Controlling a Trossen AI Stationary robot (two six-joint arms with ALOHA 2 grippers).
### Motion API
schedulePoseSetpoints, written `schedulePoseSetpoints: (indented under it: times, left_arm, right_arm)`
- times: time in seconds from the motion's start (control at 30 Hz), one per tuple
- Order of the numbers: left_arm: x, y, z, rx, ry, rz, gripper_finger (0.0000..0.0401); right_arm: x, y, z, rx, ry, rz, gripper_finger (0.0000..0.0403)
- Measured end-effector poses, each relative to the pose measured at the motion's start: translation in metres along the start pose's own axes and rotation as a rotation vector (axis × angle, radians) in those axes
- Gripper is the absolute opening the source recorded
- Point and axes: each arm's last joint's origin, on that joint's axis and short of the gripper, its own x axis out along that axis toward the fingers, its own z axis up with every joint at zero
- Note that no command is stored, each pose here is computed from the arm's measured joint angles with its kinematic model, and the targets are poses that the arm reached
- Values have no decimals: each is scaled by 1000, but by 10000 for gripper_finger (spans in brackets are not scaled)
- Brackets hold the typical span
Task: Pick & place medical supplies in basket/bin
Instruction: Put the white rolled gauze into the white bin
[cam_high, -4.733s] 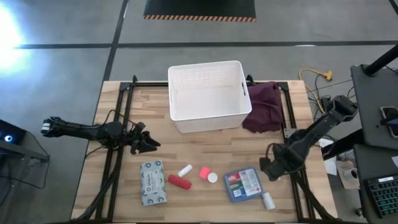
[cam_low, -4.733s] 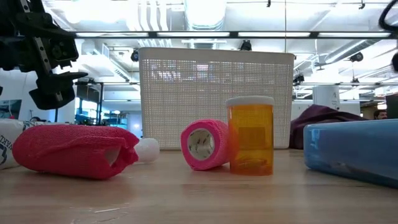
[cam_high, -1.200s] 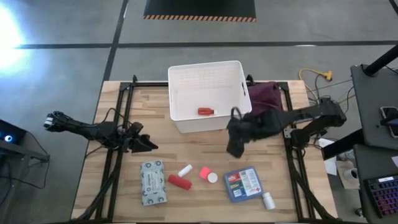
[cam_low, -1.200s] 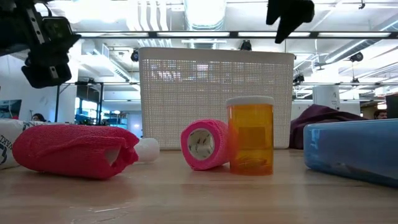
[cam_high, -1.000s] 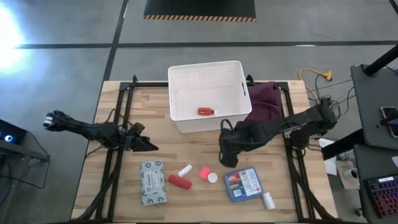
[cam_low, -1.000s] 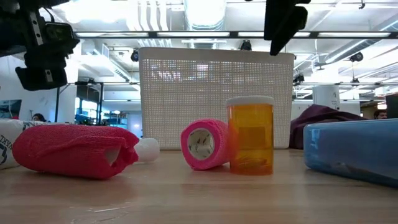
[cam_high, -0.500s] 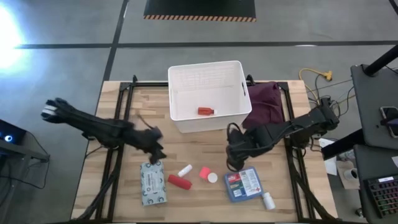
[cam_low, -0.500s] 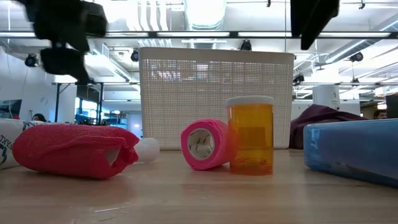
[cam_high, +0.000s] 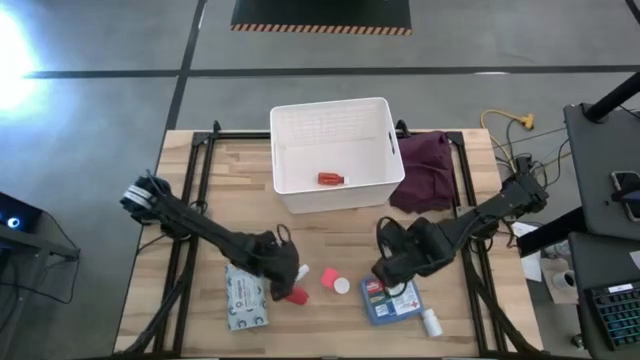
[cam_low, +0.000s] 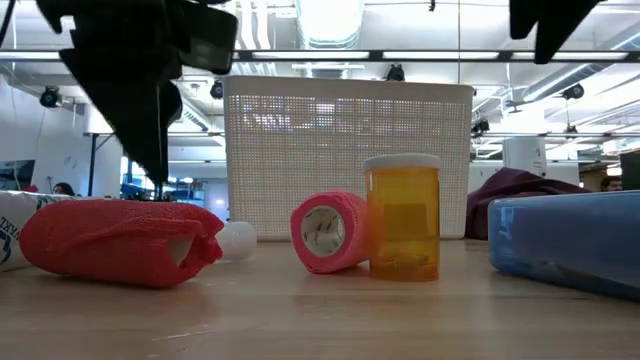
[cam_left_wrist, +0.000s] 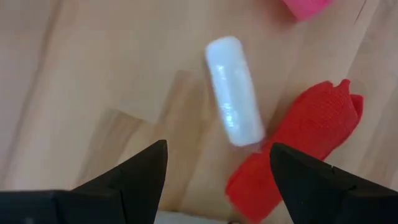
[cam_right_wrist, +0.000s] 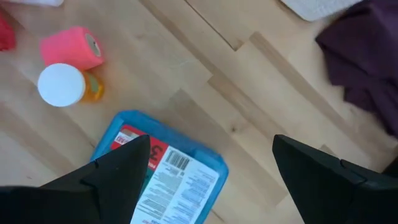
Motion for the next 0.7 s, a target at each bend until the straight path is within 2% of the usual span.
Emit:
schedulePoseSetpoints:
  times: [0.1,0.27,0.5,0.7]
  left_arm:
    - [6,-13,7,1,-23,-9,262]
    - [28,-21,18,-6,-24,55,262]
    - [53,-19,33,-117,-5,105,262]
    - [63,-17,28,-178,56,108,262]
  right_arm:
    - [-2,0,-7,12,2,-6,329]
    - [-4,2,-14,0,3,-4,329]
    - [-5,1,-18,-117,6,-14,329]
    - [-4,-1,-18,-205,-11,-40,329]
